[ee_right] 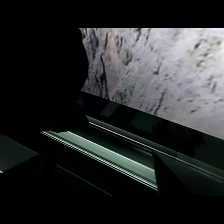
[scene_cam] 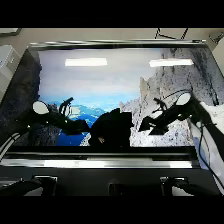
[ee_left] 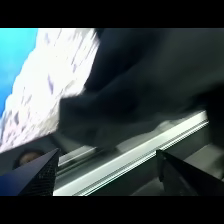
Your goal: Fold the clothes and pants, and hang the long-sleeved shirts on hangers.
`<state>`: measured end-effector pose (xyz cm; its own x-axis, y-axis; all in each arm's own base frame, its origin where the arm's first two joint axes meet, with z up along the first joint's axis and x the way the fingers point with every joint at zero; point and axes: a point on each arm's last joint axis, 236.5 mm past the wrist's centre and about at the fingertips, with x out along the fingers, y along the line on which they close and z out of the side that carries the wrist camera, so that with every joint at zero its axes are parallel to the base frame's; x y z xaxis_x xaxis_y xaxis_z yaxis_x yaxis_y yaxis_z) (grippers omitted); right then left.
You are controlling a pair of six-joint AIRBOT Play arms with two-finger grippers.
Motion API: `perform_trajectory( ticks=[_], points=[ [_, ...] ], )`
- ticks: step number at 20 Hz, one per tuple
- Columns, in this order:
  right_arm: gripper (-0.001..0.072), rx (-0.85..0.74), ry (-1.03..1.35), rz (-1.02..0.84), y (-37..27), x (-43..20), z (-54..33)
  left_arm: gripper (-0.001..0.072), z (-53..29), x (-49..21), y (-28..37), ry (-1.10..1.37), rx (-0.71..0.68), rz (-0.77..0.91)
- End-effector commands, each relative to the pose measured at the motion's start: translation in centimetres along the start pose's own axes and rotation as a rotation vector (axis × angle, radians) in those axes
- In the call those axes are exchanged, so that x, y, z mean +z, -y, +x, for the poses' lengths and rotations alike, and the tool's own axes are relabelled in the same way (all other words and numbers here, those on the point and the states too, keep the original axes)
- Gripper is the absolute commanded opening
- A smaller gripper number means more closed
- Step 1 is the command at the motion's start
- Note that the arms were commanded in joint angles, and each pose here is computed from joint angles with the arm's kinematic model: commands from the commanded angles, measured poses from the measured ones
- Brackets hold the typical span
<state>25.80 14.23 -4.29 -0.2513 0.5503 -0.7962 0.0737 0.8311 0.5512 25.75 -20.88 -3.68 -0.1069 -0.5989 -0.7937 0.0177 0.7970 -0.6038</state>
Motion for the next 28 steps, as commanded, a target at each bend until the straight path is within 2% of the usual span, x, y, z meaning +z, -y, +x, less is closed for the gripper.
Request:
perform_trajectory(
  ticks=[1, 6, 7, 8, 10, 12, 15, 17, 18, 21, 23, 26, 28],
  points=[
    [0.0714, 0.05, -0.047, 0.014, -0.4, -2.1, 4.6, 0.0706, 4.1, -1.7, -1.7, 0.021, -0.005, -0.062],
    [0.0712, 0.126, -0.033, 0.048, -1.3, -2.3, 5.8, 0.0705, 7.9, -2.4, -0.8, 0.041, -0.007, -0.066],
    [0.0712, 0.139, -0.024, 0.059, -1.4, -2.2, 6.0, 0.0663, 8.2, -2.1, -0.7, 0.055, -0.005, -0.08],
    [0.0712, 0.145, -0.015, 0.065, -1.7, -2.1, 6.3, 0.0516, 8.4, -1.8, -0.7, 0.069, -0.001, -0.107],
    [0.0712, 0.135, -0.008, 0.048, -2.4, -2.3, 7.9, 0.0316, 8.4, -1.1, -0.8, 0.104, 0.002, -0.155],
    [0.0709, 0.098, 0.019, 0.017, -3.0, -2.0, 9.6, 0.002, 8.3, -0.9, -0.8, 0.11, 0.002, -0.154],
    [0.066, 0.104, 0.072, -0.006, -4.9, -1.2, 11.0, 0.0022, 8.1, -0.8, -0.5, 0.118, -0.003, -0.147],
    [0.0226, 0.106, 0.069, -0.011, -5.4, -1.5, 11.4, 0.0021, 7.6, -0.7, -0.1, 0.13, -0.01, -0.137],
    [0.0036, 0.109, 0.054, -0.014, -5.5, -1.8, 11.3, 0.0021, 7.2, -0.6, 0.2, 0.143, -0.018, -0.129],
    [0.003, 0.107, 0.064, -0.082, -6.0, -1.1, 8.6, 0.002, 4.4, 1.0, 1.5, 0.225, -0.034, -0.072],
    [0.0029, 0.089, 0.164, -0.145, -6.7, 1.1, 3.8, 0.0019, 0.5, 3.2, 3.4, 0.324, -0.051, -0.008],
    [0.0029, -0.019, 0.448, -0.28, -8.0, 4.5, -8.3, 0.0018, -9.7, 7.2, 9.3, 0.577, -0.14, 0.114],
    [0.003, -0.117, 0.712, -0.357, -9.6, 5.2, -18.7, 0.0019, -19.0, 8.3, 14.8, 0.803, -0.199, 0.268]
  ],
)
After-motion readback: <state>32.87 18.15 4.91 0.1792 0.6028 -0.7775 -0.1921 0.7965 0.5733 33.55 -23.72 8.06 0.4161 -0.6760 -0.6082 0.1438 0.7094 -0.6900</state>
